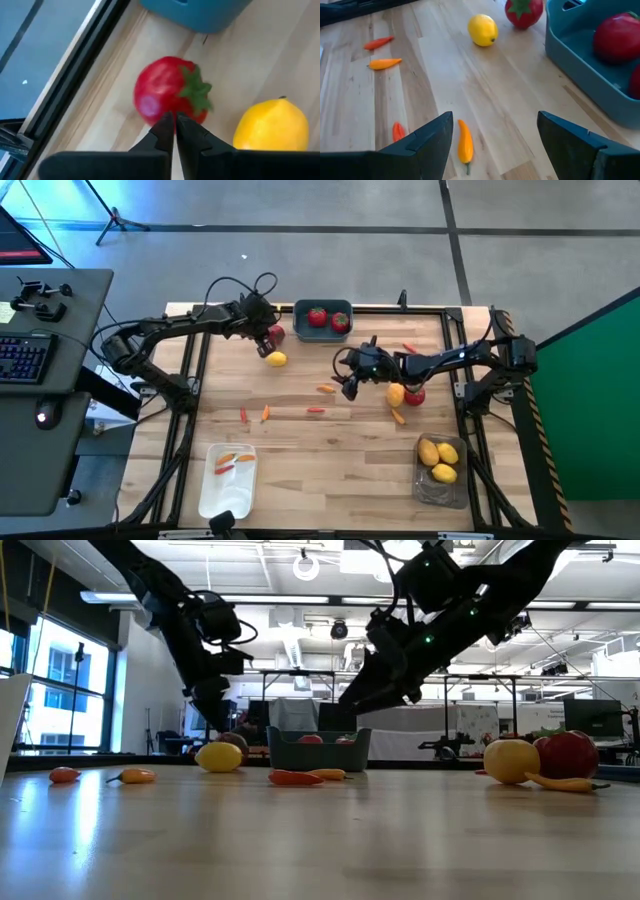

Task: Sort produce into baskets
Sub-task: Put the left red tomato into the blue bin

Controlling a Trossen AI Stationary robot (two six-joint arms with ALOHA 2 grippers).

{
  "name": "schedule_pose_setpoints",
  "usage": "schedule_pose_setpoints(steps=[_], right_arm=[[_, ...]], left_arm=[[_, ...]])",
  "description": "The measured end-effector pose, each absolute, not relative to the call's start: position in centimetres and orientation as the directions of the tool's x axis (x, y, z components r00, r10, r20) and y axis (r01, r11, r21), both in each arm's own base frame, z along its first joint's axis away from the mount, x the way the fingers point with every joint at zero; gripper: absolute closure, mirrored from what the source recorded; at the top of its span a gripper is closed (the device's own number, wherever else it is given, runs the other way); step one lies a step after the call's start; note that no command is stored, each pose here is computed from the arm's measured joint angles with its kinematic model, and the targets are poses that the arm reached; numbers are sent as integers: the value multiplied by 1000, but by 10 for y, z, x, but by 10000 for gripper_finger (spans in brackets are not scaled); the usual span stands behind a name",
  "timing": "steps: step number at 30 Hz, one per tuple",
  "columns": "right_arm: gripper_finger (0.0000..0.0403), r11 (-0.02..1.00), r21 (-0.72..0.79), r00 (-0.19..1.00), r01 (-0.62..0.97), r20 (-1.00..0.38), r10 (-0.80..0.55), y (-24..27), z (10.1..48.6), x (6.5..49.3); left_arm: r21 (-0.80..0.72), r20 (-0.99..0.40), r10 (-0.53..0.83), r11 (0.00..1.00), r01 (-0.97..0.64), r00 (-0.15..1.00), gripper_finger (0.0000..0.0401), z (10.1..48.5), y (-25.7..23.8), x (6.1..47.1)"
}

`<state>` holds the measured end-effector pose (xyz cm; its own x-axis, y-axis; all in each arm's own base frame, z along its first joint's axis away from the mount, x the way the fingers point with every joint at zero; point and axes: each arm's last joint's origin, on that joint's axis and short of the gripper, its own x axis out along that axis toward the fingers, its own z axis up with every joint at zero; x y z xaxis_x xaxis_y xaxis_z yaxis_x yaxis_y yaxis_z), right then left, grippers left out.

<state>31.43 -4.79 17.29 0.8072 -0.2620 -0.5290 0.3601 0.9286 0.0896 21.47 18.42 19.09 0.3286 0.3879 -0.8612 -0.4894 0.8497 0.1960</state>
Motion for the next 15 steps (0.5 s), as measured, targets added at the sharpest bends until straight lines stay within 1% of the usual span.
schedule_pose_setpoints(steps=[4,12,15], right_arm=[[123,929,91,808,358,-528,-259,-47,173,314],[123,929,91,809,358,-528,-260,-47,173,315],[123,929,91,809,358,-528,-260,-47,173,315]], left_arm=[[174,-862,377,849,-500,339,363,191,184,215],[179,-862,371,860,-478,345,276,191,184,215],[195,-860,381,860,-471,339,262,191,185,215]])
